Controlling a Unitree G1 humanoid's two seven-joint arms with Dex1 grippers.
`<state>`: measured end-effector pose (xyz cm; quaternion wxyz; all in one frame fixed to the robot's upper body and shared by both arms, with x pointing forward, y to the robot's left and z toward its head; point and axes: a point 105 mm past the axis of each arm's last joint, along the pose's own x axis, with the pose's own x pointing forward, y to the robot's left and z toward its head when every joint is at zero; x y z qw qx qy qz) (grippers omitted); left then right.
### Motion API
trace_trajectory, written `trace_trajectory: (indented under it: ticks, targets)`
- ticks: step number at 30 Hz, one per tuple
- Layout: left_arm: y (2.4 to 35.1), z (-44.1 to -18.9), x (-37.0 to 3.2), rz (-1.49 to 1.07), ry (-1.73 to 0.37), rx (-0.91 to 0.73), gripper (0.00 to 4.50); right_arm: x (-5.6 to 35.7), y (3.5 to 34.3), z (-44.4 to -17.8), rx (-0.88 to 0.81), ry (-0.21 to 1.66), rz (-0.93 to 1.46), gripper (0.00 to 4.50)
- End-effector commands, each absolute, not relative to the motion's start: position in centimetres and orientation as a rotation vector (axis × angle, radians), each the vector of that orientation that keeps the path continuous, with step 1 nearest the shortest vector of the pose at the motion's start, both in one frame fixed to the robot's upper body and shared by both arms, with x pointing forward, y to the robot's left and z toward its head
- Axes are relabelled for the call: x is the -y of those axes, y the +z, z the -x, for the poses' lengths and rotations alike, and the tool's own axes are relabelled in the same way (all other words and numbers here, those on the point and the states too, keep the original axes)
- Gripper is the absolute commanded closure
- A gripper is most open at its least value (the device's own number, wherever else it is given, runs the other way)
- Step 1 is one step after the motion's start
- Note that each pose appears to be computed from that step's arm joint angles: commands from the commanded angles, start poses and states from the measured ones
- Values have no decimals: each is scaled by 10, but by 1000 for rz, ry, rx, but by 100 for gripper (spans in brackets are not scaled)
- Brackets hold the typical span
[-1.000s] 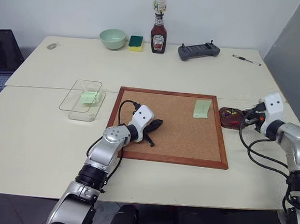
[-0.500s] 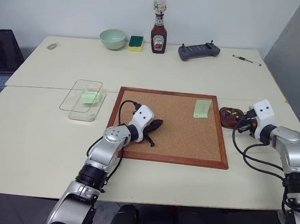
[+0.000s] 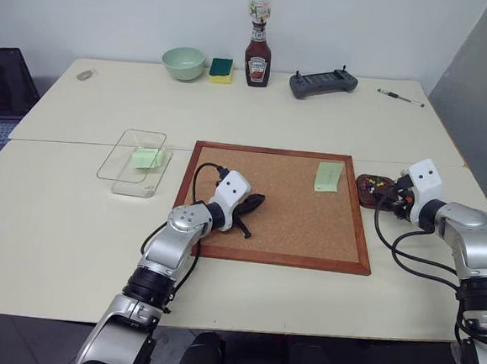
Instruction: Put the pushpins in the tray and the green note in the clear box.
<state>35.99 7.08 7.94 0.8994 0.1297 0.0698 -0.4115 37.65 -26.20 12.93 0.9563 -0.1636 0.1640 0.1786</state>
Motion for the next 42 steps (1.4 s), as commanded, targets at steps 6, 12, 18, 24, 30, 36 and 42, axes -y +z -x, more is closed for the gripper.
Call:
trace_trajectory:
  ticks: [6, 12, 18, 24, 30, 36, 42]
  targets:
    - [41, -349, -74, -274, -863, -294, 450, 194, 149, -353, -218, 680, 262, 141]
    - [41, -348, -75, -276, -858, -295, 450, 151, 132, -356, -221, 775, 238, 141]
    - [41, -348, -76, -275, -852, -296, 450, 141, 124, -379, -219, 745, 237, 141]
    - [40, -348, -76, -275, -850, -297, 450, 137, 124, -393, -210, 734, 239, 141]
    - [40, -347, -77, -276, -847, -297, 450, 144, 122, -399, -213, 705, 243, 177]
    - [40, -347, -77, -276, -848, -298, 450, 145, 121, -401, -211, 693, 243, 281]
    - [40, -347, -77, -278, -849, -298, 450, 144, 122, -401, -207, 696, 243, 398]
